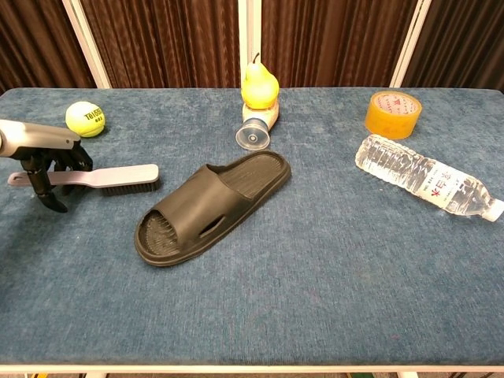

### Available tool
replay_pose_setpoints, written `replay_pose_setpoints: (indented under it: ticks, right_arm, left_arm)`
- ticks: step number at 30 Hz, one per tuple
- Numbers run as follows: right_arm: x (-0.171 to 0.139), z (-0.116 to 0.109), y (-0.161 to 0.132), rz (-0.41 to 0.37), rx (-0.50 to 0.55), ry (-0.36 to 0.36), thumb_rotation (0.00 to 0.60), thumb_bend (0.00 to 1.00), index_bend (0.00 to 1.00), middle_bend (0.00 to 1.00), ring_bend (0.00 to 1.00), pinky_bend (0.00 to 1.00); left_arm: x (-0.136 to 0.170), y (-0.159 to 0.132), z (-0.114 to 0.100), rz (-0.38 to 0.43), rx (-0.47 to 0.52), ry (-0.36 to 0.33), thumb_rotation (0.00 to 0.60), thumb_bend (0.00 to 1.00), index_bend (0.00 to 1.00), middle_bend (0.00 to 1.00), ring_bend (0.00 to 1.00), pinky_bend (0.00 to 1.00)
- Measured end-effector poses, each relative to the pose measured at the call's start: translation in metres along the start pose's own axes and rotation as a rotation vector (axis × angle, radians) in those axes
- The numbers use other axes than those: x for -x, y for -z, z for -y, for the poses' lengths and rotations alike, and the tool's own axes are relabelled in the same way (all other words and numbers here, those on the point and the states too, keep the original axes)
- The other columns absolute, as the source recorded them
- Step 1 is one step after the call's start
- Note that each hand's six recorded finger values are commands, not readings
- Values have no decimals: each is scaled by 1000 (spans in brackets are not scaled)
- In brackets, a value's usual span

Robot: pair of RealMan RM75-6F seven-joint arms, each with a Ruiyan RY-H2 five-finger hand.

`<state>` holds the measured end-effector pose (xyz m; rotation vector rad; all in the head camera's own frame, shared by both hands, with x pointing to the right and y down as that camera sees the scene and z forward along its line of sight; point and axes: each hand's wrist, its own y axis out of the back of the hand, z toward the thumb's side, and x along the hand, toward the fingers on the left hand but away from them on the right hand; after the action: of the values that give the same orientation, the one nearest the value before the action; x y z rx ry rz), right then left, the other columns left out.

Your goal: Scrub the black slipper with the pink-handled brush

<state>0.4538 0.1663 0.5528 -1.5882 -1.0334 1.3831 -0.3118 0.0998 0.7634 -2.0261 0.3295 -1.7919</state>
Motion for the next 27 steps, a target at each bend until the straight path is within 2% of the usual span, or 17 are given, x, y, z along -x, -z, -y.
replay_pose_setpoints:
  ticks: [4, 8, 13, 16, 21, 27]
  right_arm:
    - [-1, 1, 1, 4, 5, -4, 600, 111, 9, 102, 10, 21]
    - [-1, 3, 2, 5, 9, -7, 600, 111, 9, 101, 10, 21]
    - [-2, 3, 2, 7, 13, -9, 600, 112, 9, 102, 10, 21]
    - [-3, 4, 3, 13, 15, -11, 600, 112, 9, 102, 10, 21]
    - [-3, 6, 4, 16, 15, -20, 600, 113, 9, 110, 10, 21]
    - [-1, 9, 0, 5, 17, -34, 600, 113, 9, 114, 10, 21]
  left_arm:
    - [1, -2, 5, -1, -13, 29, 600, 273, 693, 773, 695, 781]
    - [1, -4, 10, -4, -24, 61, 600, 300, 744, 819, 741, 913]
    - [-2, -7, 7, -9, -20, 36, 600, 323, 870, 938, 854, 998]
    - [-5, -8, 4, -19, -4, -6, 600, 360, 943, 992, 906, 1000]
    - [-9, -7, -1, -24, 51, -69, 600, 440, 998, 1000, 967, 1000]
    - [-6, -4, -18, 12, 122, -233, 600, 546, 1000, 1000, 1000, 1000]
